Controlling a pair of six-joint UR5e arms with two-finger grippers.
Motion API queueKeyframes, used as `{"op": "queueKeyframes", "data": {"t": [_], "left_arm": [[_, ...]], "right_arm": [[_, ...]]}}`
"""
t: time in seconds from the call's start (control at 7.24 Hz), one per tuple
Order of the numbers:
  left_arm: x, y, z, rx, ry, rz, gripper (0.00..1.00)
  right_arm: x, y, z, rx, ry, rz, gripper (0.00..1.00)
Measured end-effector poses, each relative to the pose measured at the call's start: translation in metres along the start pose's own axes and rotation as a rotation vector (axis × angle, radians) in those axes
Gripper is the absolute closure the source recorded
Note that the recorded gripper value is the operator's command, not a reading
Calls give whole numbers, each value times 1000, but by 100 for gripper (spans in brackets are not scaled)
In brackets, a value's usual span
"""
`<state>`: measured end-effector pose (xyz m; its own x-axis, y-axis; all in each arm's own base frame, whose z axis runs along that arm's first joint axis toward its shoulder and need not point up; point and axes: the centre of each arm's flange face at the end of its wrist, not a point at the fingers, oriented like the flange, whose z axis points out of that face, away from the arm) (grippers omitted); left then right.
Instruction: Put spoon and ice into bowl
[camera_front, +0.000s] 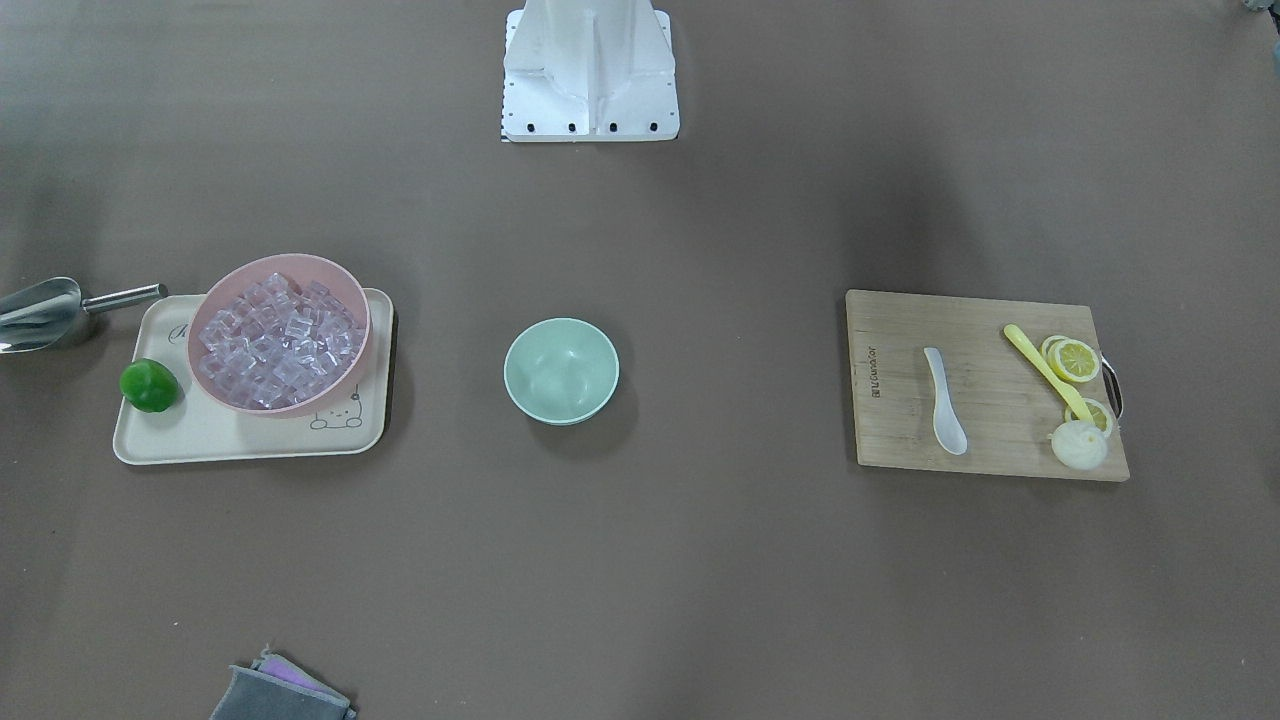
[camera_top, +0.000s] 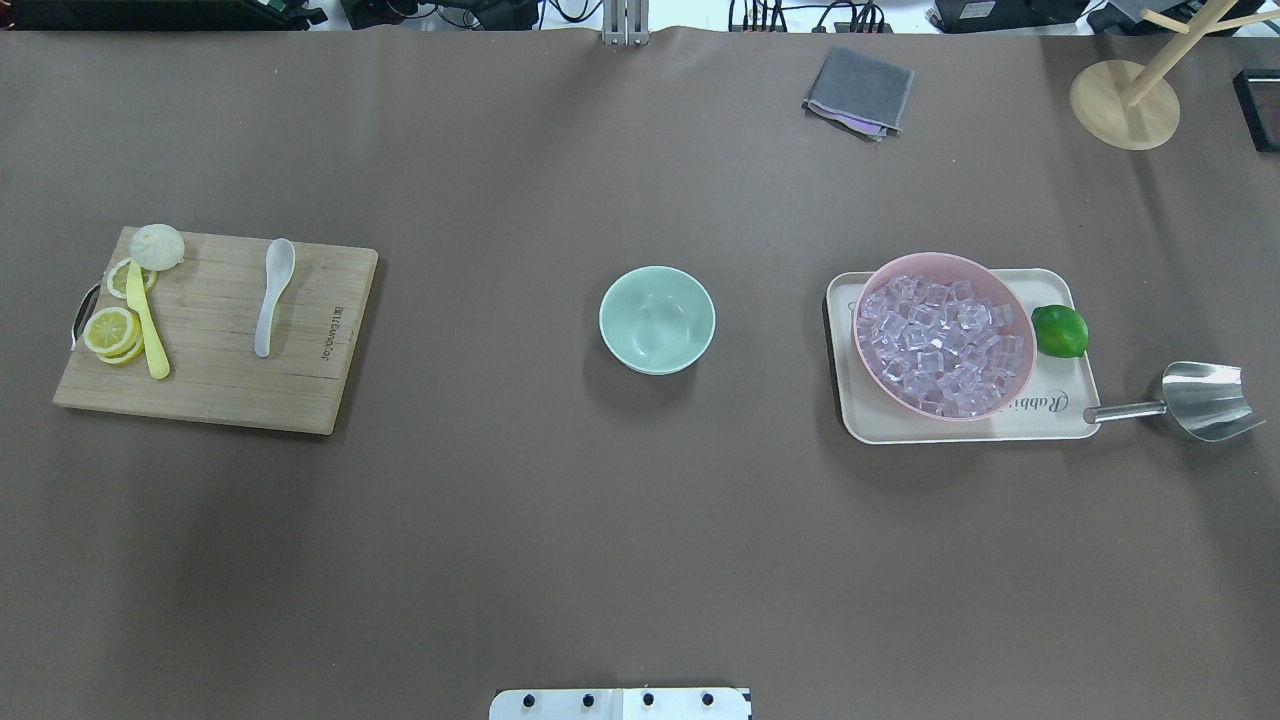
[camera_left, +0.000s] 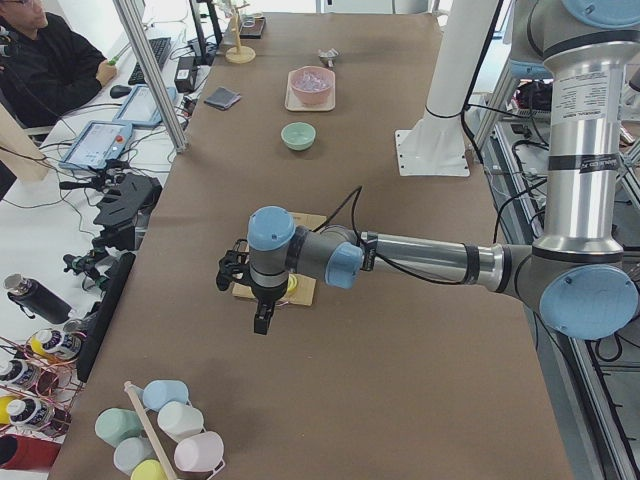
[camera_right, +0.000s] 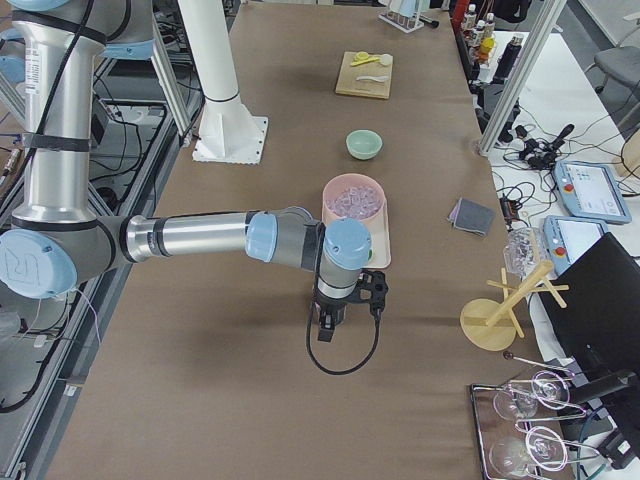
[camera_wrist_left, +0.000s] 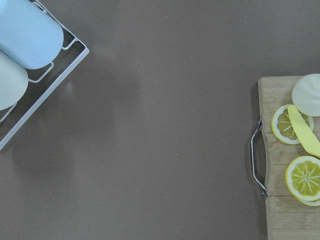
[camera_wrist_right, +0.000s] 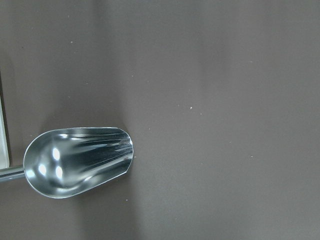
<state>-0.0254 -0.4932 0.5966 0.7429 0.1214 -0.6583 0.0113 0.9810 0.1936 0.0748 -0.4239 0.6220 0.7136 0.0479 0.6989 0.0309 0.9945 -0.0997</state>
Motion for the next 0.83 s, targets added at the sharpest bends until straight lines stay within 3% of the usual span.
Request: {"op": "queueKeyframes", "data": {"t": [0.83], "left_arm": [[69, -52, -58, 123, 79, 95, 2]], "right_arm": [[-32, -16, -28, 75, -45, -75, 0]]}}
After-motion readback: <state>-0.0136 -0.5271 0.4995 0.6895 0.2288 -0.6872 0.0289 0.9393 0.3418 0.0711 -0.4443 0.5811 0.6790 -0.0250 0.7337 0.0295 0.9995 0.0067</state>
